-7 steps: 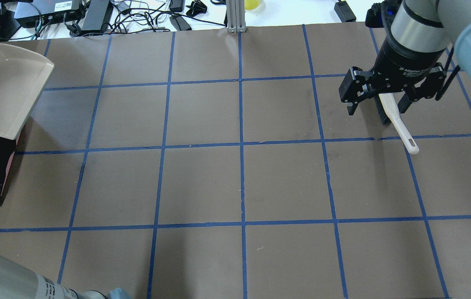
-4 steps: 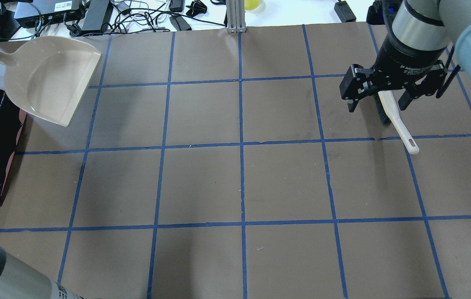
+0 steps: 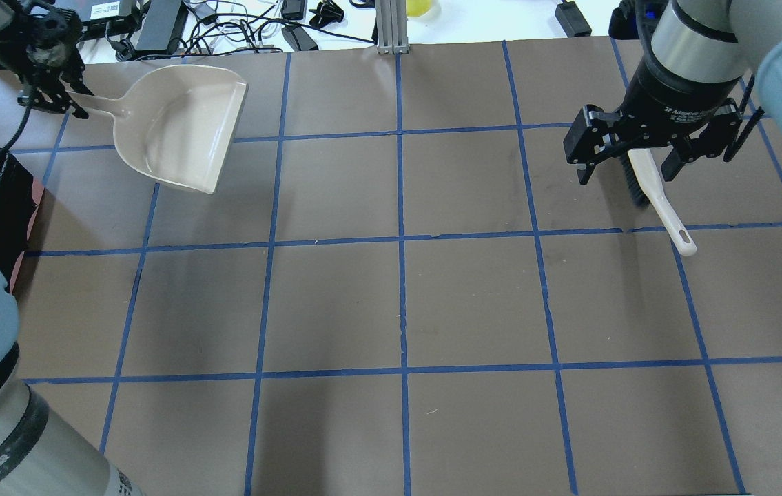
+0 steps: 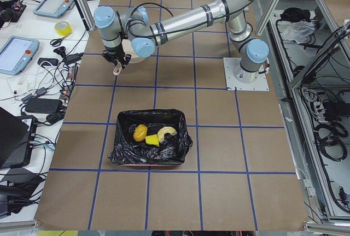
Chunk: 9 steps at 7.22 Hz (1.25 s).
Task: Sweep and dump trash into bin
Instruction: 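Bring the empty dustpan back and set it on the table with the left gripper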
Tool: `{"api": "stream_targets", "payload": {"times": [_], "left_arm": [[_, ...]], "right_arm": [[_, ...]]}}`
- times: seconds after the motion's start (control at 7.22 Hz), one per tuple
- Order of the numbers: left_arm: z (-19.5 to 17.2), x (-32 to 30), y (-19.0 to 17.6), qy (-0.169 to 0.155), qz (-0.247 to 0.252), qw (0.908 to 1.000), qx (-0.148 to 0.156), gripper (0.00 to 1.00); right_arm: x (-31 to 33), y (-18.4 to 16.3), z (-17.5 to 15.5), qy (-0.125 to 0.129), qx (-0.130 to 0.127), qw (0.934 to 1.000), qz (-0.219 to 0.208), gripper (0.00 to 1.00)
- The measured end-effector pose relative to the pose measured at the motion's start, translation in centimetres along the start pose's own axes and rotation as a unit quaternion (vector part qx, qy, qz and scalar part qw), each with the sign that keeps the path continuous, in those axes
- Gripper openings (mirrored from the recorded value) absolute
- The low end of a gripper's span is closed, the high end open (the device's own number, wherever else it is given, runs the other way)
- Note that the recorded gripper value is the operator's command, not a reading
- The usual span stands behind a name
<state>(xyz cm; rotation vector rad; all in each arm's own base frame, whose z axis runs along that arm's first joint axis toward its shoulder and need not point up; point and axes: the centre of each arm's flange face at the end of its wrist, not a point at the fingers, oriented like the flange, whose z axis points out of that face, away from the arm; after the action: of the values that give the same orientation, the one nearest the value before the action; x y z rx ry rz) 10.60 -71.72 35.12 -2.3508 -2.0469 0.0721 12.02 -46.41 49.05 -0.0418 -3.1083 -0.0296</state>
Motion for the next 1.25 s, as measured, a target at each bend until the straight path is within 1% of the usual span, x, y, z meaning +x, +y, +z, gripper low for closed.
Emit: {"api": "stream_targets", "payload": {"times": [0.28, 0.69, 0.97, 1.25], "left_arm": [[3.5, -1.3, -2.8, 0.014, -0.012, 0.9998, 0.000, 0.00], [7.5, -1.9, -3.7, 0.022, -0.038, 0.9990, -0.004, 0.00], [9.1, -2.2, -5.6, 0.030, -0.044, 0.9985, -0.009, 0.00], [9.4, -2.5, -8.1, 0.037, -0.047, 0.9979, -0.026, 0.00]], "right_arm": [[0.0, 0.0, 0.0, 0.000, -0.001, 1.0000, 0.001, 1.00], [0.0, 0.0, 0.0, 0.000, 0.000, 1.0000, 0.004, 1.00], [0.0, 0.0, 0.0, 0.000, 0.000, 1.0000, 0.004, 1.00], [-0.1, 0.0, 0.0, 0.000, 0.000, 1.0000, 0.004, 1.00]]}}
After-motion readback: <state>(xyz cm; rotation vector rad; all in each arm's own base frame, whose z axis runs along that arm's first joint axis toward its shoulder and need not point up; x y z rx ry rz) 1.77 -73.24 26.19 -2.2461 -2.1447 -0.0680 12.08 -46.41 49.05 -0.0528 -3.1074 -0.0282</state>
